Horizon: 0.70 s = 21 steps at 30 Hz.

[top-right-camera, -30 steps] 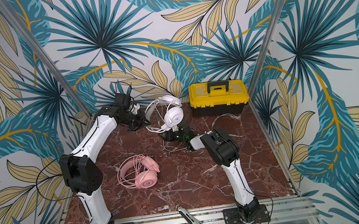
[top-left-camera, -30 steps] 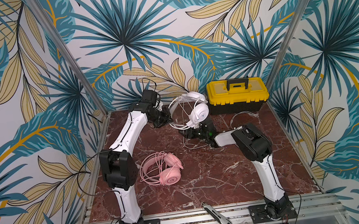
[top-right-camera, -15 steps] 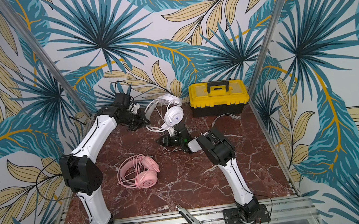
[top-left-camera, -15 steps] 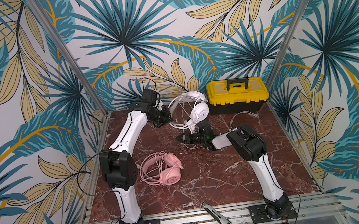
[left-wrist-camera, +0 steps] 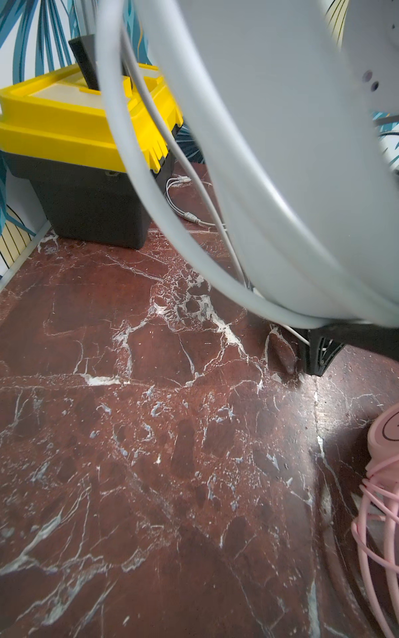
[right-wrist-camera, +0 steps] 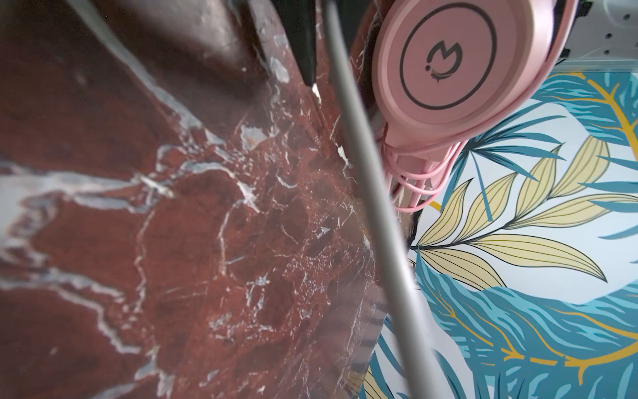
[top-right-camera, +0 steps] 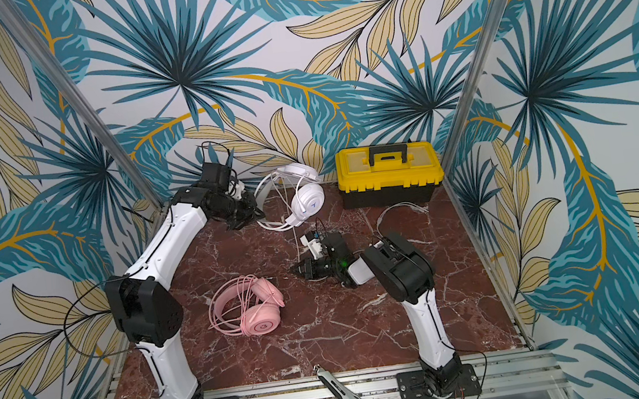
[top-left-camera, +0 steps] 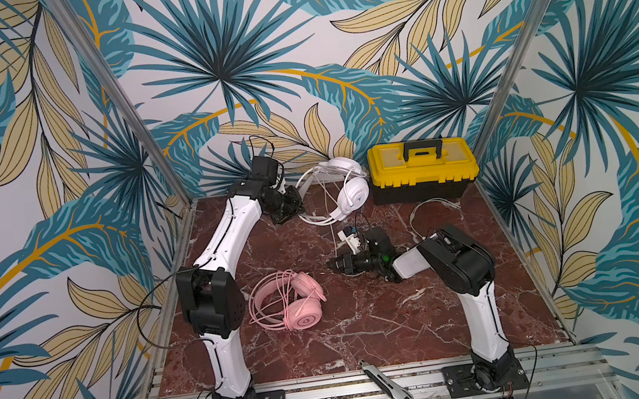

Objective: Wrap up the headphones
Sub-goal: 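Lift the grey cable with the right gripper up over the white headset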

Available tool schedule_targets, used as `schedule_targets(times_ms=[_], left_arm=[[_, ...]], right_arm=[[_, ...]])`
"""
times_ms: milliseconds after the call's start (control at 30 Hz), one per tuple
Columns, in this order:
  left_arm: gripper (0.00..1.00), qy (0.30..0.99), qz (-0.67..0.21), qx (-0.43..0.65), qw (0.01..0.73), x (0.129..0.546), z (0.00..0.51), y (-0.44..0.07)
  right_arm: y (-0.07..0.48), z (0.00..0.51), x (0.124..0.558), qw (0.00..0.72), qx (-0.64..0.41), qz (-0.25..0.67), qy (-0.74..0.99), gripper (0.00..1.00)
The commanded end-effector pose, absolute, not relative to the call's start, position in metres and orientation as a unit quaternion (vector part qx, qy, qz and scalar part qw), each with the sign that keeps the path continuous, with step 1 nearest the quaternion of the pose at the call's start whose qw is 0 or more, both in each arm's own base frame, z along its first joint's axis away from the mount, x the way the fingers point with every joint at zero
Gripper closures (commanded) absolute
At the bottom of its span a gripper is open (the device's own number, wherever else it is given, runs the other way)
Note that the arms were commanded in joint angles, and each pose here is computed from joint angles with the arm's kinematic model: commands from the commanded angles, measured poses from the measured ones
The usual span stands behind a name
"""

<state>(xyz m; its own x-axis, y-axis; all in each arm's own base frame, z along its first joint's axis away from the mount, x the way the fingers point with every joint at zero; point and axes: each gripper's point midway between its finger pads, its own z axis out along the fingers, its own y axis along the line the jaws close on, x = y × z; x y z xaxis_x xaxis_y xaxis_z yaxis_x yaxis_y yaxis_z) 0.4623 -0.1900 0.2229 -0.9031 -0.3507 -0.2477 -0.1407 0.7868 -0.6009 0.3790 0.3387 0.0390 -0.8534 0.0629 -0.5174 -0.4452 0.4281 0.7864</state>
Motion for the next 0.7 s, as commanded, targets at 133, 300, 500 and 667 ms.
schedule_targets(times_ms=[133,300,500,667], left_arm=[[1.0,0.917,-0.302,-0.151,0.214,0.478,0.236,-0.18],[1.0,0.917,-0.276,-0.183,0.221,0.48,0.229,-0.168],[1.0,0.922,-0.241,-0.209,0.22,0.482,0.21,-0.156],[1.0,0.927,-0.218,-0.222,0.21,0.479,0.193,-0.15]], right_arm=[[0.329,0.053,0.357,0.248,-0.139,0.51,0.812,1.0],[0.31,0.062,0.338,0.256,-0.153,0.471,0.83,1.0],[0.296,0.066,0.301,0.231,-0.221,0.384,0.866,1.0],[0.289,0.074,0.272,0.204,-0.304,0.301,0.88,0.99]])
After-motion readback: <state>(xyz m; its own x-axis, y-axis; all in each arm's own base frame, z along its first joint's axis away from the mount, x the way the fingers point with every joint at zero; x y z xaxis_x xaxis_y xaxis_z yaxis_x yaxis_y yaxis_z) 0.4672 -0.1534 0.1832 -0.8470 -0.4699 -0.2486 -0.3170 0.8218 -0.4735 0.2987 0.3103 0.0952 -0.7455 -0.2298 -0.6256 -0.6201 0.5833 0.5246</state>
